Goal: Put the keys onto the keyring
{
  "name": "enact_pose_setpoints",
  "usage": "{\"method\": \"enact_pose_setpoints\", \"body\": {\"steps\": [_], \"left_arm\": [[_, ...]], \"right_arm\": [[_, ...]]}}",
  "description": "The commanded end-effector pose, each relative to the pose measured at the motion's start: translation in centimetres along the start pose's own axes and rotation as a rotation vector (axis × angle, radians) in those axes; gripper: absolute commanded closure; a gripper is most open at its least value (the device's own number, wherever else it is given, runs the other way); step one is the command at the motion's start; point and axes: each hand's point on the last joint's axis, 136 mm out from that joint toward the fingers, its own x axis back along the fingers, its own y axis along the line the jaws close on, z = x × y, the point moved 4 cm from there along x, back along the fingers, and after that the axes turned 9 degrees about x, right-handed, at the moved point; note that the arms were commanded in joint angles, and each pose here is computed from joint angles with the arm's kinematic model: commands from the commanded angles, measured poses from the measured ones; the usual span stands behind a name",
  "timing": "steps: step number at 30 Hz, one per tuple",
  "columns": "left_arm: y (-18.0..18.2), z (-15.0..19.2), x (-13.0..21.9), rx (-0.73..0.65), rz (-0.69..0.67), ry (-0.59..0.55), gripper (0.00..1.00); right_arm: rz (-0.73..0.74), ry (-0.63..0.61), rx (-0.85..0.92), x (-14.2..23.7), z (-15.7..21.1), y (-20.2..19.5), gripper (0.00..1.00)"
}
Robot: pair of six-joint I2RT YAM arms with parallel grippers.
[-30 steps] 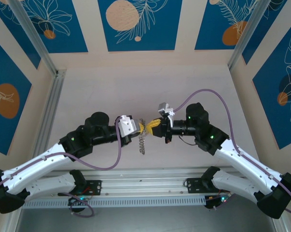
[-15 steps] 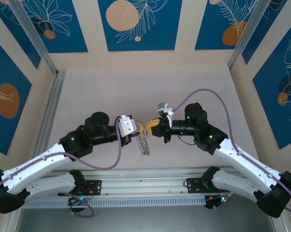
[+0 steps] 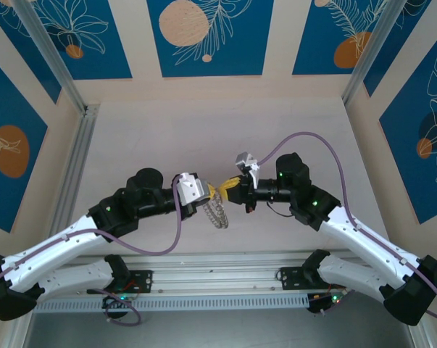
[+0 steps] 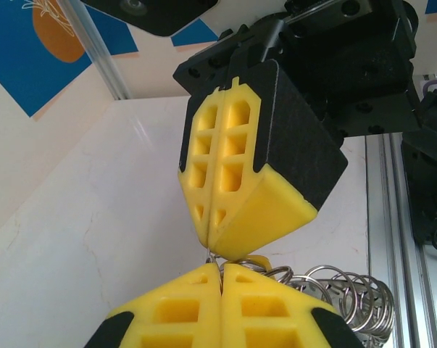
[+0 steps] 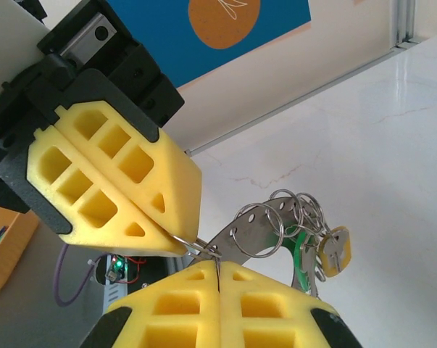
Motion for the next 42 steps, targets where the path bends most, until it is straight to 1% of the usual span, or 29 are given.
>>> {"method": "enact_pose_setpoints", "body": {"steps": [1, 9, 14, 19, 24, 25, 27, 28, 31, 35, 39, 42], "left_arm": [[-1.3, -2.2, 1.0, -0.041, 0.071, -0.091, 1.00], [-1.3, -2.2, 1.3, -0.042, 0.067, -0.102, 1.00], [-1.3, -2.4, 1.6, -0.045, 0.062, -0.132, 1.00], [-1.3, -2.4, 1.6, -0.044, 0.060, -0.147, 1.00], [-1.4, -2.8, 1.9, -0.051, 0.054, -0.180, 1.00], [-1.4, -2.8, 2.0, -0.053, 0.053, -0.186, 1.00], [-1.3, -2.9, 2.2, -0.056, 0.049, -0.196, 1.00], [-1.3, -2.9, 2.2, -0.056, 0.048, -0.199, 1.00], [-1.3, -3.0, 2.3, -0.057, 0.042, -0.214, 1.00], [-1.3, -3.4, 2.6, -0.054, 0.039, -0.236, 1.00], [-1.4, -3.7, 2.8, -0.038, 0.052, -0.255, 1.00], [-1.9, -4.0, 3.0, -0.021, 0.085, -0.274, 1.00]], "right_arm": [[0.061, -0.032, -0.017, 0.6, -1.3, -0.9, 1.00], [0.068, -0.010, -0.044, 0.4, -0.9, -1.4, 1.00], [0.029, 0.044, -0.093, -0.5, -0.5, -1.6, 1.00], [-0.011, 0.067, -0.121, -0.8, -0.6, -1.4, 0.99], [-0.030, 0.096, -0.159, -0.9, -0.8, -1.5, 0.90], [-0.039, 0.100, -0.165, -0.9, -0.8, -1.5, 0.87], [-0.052, 0.107, -0.171, -0.9, -0.9, -1.3, 0.78], [-0.051, 0.110, -0.175, -0.8, -0.9, -1.3, 0.75], [-0.037, 0.107, -0.161, -0.4, -1.0, -1.3, 0.71], [-0.018, 0.068, -0.089, 0.8, -1.7, -0.5, 0.69], [0.005, -0.022, 0.104, 3.1, -3.1, 2.0, 0.68], [0.006, -0.078, 0.243, 4.5, -3.6, 3.8, 0.62]]}}
